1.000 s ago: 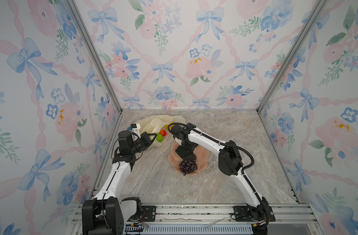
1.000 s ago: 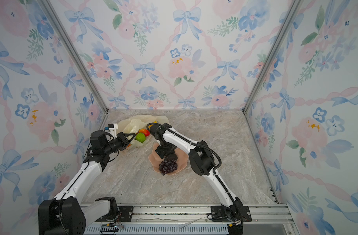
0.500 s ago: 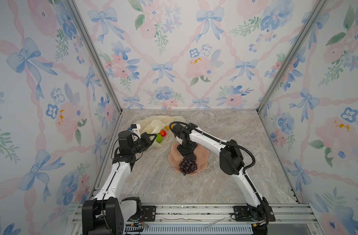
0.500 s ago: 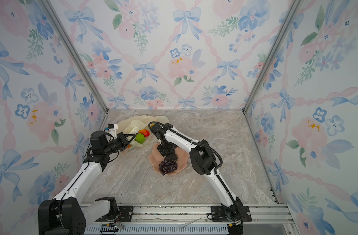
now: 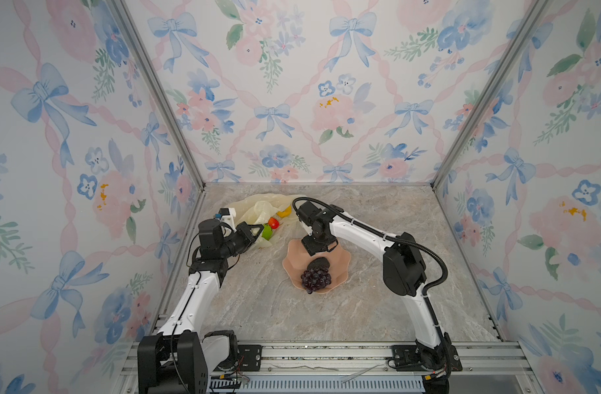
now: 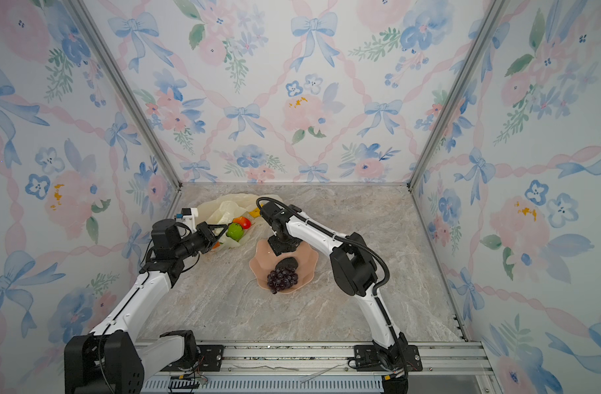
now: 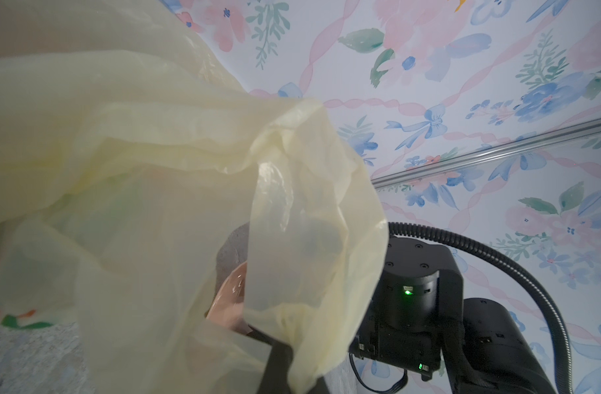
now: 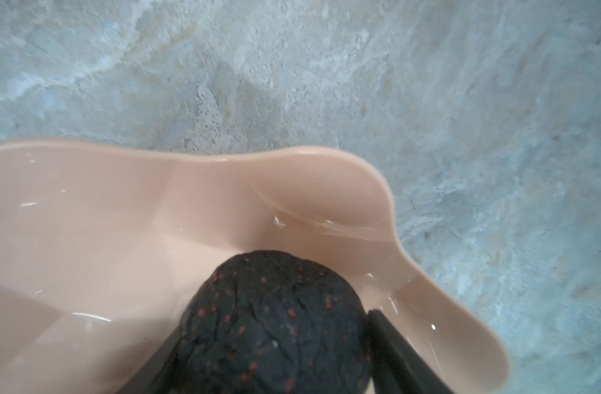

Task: Place the fruits into the plastic bag
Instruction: Pick up the fruit from the plate.

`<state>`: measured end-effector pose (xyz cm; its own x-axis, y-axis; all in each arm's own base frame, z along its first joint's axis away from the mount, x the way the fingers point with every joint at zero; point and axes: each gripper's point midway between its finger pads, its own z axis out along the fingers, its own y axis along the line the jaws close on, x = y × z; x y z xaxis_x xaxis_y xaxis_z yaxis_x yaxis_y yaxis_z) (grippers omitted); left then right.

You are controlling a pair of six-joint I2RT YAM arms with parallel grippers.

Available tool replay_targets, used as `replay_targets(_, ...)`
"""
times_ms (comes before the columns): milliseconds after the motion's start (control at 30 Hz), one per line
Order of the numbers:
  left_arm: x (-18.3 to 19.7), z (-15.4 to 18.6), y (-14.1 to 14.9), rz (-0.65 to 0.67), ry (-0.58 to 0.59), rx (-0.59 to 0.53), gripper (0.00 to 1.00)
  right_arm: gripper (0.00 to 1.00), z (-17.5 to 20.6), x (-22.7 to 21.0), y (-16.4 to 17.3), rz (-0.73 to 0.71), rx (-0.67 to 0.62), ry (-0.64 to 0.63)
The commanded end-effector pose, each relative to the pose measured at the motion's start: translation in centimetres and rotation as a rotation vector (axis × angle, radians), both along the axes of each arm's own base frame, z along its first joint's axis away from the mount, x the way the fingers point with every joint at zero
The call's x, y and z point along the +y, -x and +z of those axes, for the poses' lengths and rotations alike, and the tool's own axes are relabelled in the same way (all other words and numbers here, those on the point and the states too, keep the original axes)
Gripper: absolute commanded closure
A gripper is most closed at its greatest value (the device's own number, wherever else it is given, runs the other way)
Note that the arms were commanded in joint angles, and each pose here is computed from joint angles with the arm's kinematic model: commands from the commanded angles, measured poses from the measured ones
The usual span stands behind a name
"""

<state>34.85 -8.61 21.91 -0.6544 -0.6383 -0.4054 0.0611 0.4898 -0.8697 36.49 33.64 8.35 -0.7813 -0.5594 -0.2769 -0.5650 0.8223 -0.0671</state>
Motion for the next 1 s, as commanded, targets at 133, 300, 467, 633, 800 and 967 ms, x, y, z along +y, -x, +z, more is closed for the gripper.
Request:
replay_targets(133,0.3,0.5,0.0,0.006,-0.015,-0.02,1.0,0.53,4.1,0.1,-1.3,-0.048,-0.092,-0.13)
replay_targets(300,0.3,0.4,0.0,0.004,-0.016,-0.02,1.0,0.53,5.3,0.7,-0.9,-0.082,-0.057,-0.256)
replay_targets(467,0.2,0.6,0.0,-0.002,-0.014,-0.024,1.0,0.53,7.5,2.1,-0.6,-0.141,0.02,-0.493)
replay_targets(633,0.1,1.0,0.0,-0.008,-0.012,-0.033,1.0,0.53,9.8,4.0,-1.2,-0.225,0.125,-0.77)
replay_targets(800,0.0,1.8,0.2,-0.016,-0.011,-0.061,1.0,0.53,11.4,7.1,-2.4,-0.285,0.235,-0.988)
replay_targets(967,-0.1,2.8,0.3,-0.02,-0.004,-0.095,1.0,0.53,11.4,10.7,-3.7,-0.32,0.339,-1.124)
